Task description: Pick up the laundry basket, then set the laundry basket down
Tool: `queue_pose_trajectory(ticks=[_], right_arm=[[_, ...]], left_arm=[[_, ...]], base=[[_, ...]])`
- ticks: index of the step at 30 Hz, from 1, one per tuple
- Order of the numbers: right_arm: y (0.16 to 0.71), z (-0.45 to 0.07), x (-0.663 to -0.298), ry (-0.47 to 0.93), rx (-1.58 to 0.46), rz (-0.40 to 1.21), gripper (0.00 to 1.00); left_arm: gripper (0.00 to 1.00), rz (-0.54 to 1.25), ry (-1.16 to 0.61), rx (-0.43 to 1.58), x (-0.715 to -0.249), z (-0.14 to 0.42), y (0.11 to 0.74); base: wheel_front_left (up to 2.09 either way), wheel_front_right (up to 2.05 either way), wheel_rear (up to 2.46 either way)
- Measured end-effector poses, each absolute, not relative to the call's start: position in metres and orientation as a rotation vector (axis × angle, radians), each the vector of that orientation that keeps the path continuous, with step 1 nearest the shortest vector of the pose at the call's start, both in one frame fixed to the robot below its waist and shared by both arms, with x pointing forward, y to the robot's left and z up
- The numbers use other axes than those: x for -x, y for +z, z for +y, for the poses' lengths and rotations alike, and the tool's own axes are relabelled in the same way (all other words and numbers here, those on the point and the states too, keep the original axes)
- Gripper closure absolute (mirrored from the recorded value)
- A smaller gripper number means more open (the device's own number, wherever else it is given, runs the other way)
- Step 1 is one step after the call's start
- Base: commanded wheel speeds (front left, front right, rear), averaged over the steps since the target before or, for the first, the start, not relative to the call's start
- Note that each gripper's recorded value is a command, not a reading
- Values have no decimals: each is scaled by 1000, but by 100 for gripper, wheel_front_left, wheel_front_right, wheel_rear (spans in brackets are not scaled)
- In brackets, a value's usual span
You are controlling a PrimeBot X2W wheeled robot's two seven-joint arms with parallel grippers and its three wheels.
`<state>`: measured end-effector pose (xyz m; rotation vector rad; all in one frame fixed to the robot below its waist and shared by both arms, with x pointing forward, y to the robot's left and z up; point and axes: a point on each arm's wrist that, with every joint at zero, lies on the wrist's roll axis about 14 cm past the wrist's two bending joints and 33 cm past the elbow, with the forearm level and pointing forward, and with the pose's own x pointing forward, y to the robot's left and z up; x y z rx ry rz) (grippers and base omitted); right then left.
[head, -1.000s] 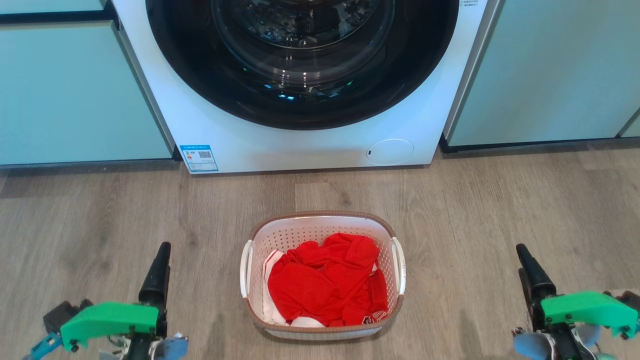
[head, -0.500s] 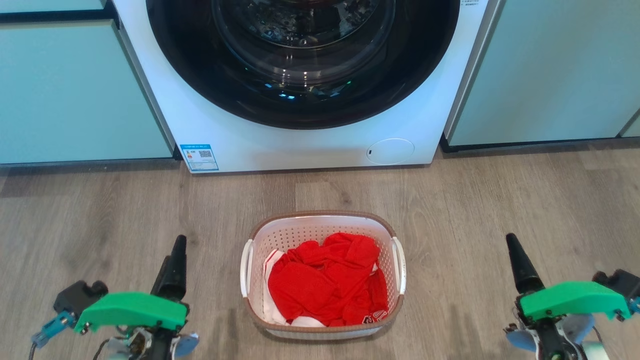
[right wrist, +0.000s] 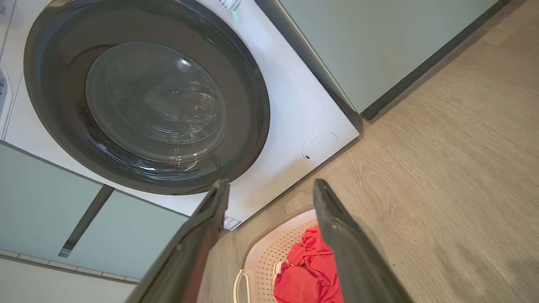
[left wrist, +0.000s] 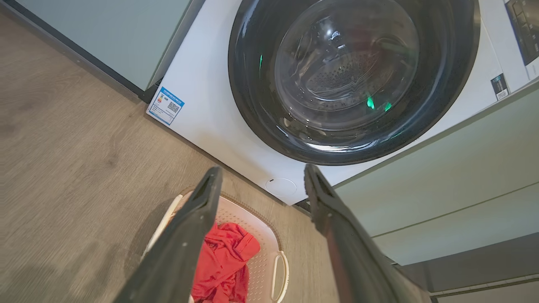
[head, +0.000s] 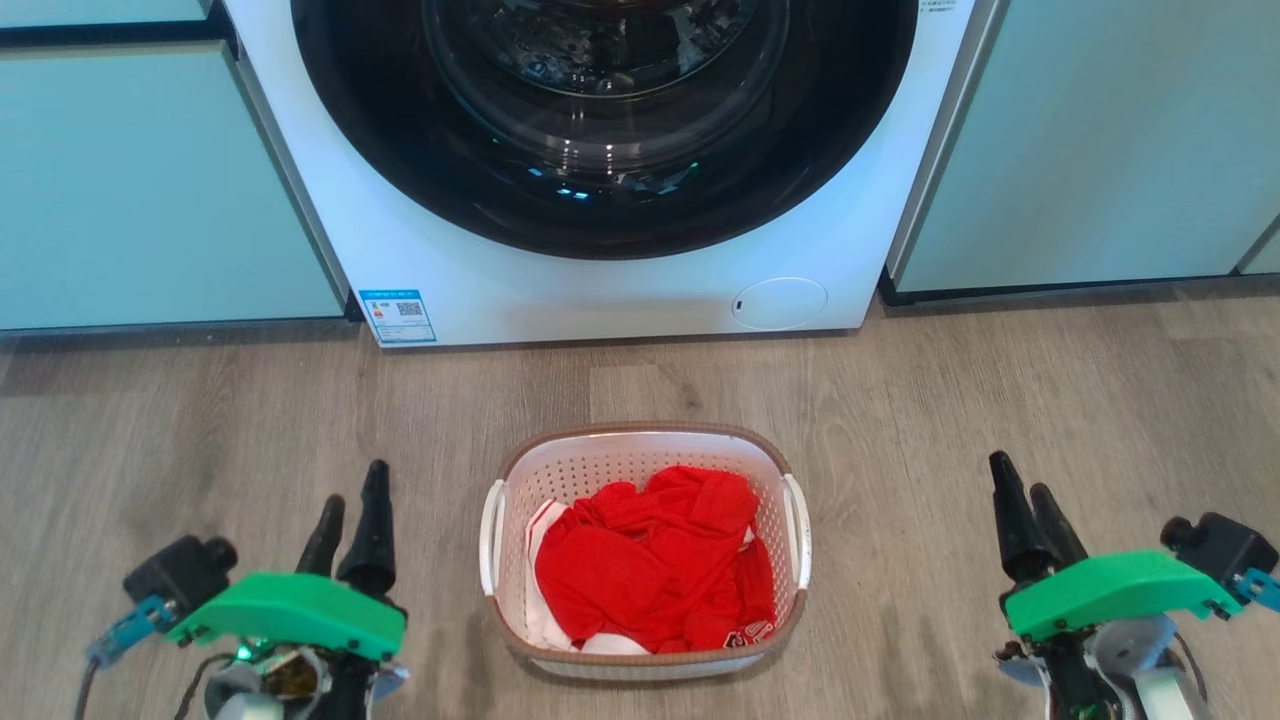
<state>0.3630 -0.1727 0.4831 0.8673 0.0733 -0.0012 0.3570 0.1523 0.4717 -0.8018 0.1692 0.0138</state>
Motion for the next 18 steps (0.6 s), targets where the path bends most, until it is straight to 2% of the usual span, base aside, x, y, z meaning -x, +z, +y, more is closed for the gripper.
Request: queue_pose_trajectory(ticks=[18], right_arm=[[503,-164,-364,56,-645,5,0]], left_arm=[[0,116,-5,565,-356,150,484]], base=[[0,0,0]])
